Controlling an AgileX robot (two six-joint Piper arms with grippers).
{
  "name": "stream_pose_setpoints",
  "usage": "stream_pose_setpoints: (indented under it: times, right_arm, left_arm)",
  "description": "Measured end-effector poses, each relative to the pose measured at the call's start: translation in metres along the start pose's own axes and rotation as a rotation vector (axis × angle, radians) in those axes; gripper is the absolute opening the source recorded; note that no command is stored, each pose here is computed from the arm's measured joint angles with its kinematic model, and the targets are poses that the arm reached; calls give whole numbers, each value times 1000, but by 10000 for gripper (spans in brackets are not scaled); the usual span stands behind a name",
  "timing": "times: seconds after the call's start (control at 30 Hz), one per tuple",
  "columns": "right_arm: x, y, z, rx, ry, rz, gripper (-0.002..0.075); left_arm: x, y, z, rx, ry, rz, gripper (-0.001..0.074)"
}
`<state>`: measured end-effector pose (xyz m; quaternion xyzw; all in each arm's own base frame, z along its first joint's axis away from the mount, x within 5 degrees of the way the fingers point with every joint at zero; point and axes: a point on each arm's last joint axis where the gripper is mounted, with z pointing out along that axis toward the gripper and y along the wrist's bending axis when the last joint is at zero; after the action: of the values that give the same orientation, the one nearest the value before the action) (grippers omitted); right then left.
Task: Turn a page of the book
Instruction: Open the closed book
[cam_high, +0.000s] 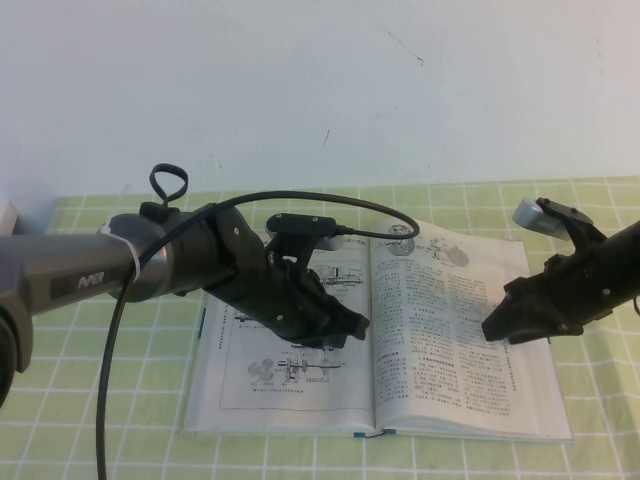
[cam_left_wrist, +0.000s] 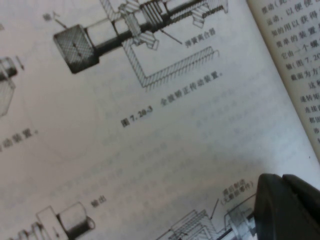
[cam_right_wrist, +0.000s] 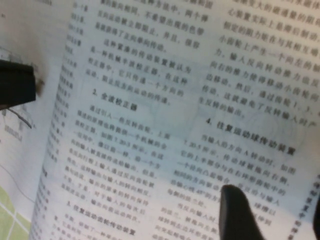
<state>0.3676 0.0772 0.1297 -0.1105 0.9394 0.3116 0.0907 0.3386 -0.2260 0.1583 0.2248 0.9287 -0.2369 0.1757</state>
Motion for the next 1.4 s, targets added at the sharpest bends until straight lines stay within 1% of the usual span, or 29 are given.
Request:
stream_pose_setpoints:
  times: [0.1, 0.17, 0.4, 0.5, 0.63, 0.77, 0.83, 0.87, 0.93, 1.0, 1.07, 1.13, 1.27, 1.4]
  right_arm:
    - [-4, 1, -2, 1, -8, -12, 297]
    - [-7, 2, -3, -2, -12, -21, 253]
    - [-16, 7, -13, -13, 8, -77, 41]
    - [-12, 6, -24, 16, 27, -68, 9]
    - [2, 4, -35, 71, 18, -36, 0]
    - [9, 3, -34, 80, 22, -17, -1]
    - [8, 2, -32, 76, 13, -6, 9]
    - [7, 2, -32, 71, 8, -1, 29]
    - [6, 1, -28, 56, 0, 14, 92]
    - [6, -2, -23, 40, -2, 38, 191]
    - [6, -4, -19, 29, 0, 58, 274]
    - [7, -6, -15, 26, 4, 69, 325]
    - [7, -9, -11, 24, 5, 83, 355]
    - [7, -12, -7, 20, 8, 98, 358]
  left_arm:
    - [0, 0, 0, 1, 2, 0, -4]
    - [0, 0, 0, 1, 2, 0, -4]
    - [0, 0, 0, 1, 2, 0, -4]
    - [0, 0, 1, 1, 4, 2, -4]
    - [0, 0, 1, 1, 4, 2, -4]
    - [0, 0, 1, 1, 4, 3, -4]
    - [0, 0, 1, 1, 4, 3, -4]
    - [0, 0, 1, 1, 4, 3, -4]
    - [0, 0, 1, 1, 4, 3, -4]
    - [0, 0, 1, 1, 4, 3, -4]
    - [0, 0, 1, 1, 4, 4, -4]
    - [0, 0, 1, 1, 4, 4, -4]
    - [0, 0, 1, 1, 4, 6, -4]
    - [0, 0, 1, 1, 4, 6, -4]
